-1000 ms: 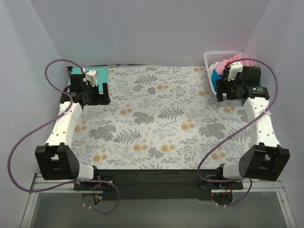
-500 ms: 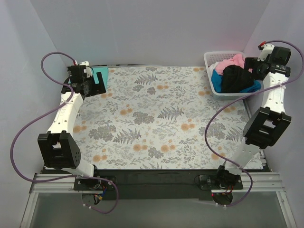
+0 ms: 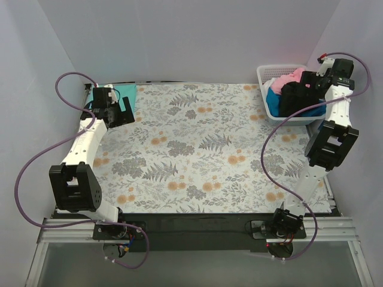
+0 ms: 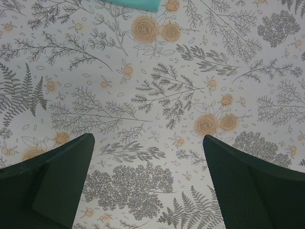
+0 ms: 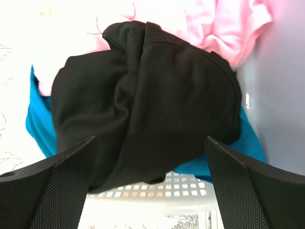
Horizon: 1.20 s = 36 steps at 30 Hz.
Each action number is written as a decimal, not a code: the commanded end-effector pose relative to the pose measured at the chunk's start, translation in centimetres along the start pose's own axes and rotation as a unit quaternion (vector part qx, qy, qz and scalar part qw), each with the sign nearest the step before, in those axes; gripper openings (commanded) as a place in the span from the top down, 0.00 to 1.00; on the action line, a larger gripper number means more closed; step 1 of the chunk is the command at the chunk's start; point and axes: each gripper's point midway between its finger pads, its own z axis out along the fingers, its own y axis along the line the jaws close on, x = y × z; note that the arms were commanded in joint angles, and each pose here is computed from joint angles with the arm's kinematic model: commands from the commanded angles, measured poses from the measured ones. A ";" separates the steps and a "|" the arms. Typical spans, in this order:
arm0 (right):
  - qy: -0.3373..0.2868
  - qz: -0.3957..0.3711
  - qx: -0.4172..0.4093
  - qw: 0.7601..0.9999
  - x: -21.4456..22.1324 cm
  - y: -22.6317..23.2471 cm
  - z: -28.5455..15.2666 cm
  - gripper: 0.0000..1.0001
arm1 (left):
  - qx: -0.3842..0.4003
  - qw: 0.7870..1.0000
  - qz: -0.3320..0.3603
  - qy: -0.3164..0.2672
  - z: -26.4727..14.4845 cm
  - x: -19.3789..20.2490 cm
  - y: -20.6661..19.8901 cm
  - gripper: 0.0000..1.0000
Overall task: Fold and stack the t-shirts
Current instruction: Grab the tshirt from the pile
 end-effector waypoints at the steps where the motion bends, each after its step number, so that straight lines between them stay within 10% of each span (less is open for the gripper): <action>1: -0.012 -0.002 -0.006 1.000 -0.9 0.6 1.2 0.02 | -0.012 1.000 -0.005 -0.002 0.4 0.0 0.3 0.02; 8: 0.003 -0.005 -0.004 1.000 0.2 0.7 2.7 0.17 | -0.026 1.000 -0.013 0.012 0.9 0.5 0.7 0.02; 12: -0.011 -0.013 -0.018 1.000 -0.8 1.7 0.8 0.82 | -0.027 1.000 -0.012 0.010 0.6 0.2 0.7 0.02; 14: -0.027 -0.019 -0.028 0.999 -1.9 2.7 -1.3 0.99 | -0.024 1.000 -0.017 0.004 0.2 -0.2 0.6 0.02; 26: -0.215 -0.101 -0.128 0.963 -11.3 12.1 -20.3 0.99 | 0.026 0.999 -0.035 -0.016 -2.1 -0.9 -1.2 0.02; 36: -0.309 -0.199 -0.350 0.862 -12.9 25.9 -33.5 0.99 | 0.088 0.994 -0.039 -0.048 -5.6 -3.2 -3.5 0.02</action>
